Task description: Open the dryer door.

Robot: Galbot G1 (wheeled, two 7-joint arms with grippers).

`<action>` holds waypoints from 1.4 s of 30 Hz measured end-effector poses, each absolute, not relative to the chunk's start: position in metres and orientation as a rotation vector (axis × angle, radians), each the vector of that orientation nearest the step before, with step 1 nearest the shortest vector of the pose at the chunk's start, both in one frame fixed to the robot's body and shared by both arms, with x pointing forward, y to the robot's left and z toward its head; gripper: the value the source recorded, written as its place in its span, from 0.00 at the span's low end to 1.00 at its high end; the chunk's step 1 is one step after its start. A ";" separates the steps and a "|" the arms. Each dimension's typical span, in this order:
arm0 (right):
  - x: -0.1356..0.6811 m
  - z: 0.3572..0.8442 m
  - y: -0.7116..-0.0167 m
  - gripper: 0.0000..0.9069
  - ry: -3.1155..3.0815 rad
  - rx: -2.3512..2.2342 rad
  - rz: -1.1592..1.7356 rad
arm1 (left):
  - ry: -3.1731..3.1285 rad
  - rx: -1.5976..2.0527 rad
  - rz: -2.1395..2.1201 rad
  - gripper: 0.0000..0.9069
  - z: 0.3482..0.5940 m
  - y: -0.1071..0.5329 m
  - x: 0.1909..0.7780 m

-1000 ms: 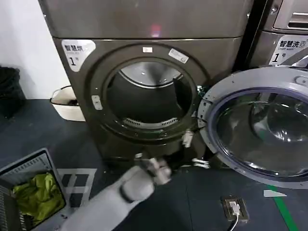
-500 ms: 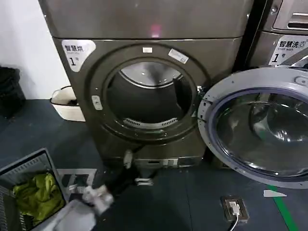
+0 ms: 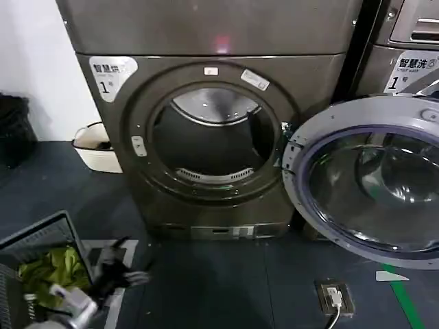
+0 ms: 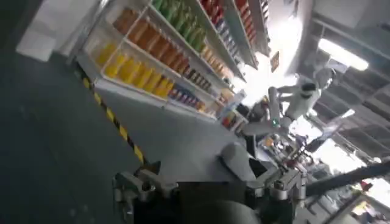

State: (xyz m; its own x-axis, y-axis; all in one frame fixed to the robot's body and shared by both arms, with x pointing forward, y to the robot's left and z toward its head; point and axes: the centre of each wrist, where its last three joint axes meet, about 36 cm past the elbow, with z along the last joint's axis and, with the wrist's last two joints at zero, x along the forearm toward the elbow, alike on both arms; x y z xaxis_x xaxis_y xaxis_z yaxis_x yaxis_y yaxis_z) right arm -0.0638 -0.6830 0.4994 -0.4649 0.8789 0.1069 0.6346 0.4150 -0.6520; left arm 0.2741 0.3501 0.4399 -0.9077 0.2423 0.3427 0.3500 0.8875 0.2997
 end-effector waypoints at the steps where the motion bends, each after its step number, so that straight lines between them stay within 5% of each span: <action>1: -0.068 0.499 -0.683 1.00 -2.221 -1.294 0.753 | -2.733 -0.367 -0.470 1.00 0.443 0.354 0.273; 19: -0.120 0.490 -0.663 1.00 -2.050 -1.385 0.623 | -2.316 0.341 0.226 1.00 0.506 0.452 0.270; 42: -0.126 0.484 -0.658 1.00 -2.060 -1.381 0.598 | -2.227 0.441 0.368 1.00 0.488 0.480 0.265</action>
State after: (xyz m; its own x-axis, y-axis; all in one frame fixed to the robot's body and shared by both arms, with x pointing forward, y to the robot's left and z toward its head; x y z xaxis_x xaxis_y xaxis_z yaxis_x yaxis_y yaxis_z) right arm -0.1260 -0.6582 0.4837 -0.2942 0.9307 0.2172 0.6694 0.3629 -0.6482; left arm 0.2655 0.4798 0.4879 -0.6048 -0.1900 0.7734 -0.4286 0.8961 -0.1151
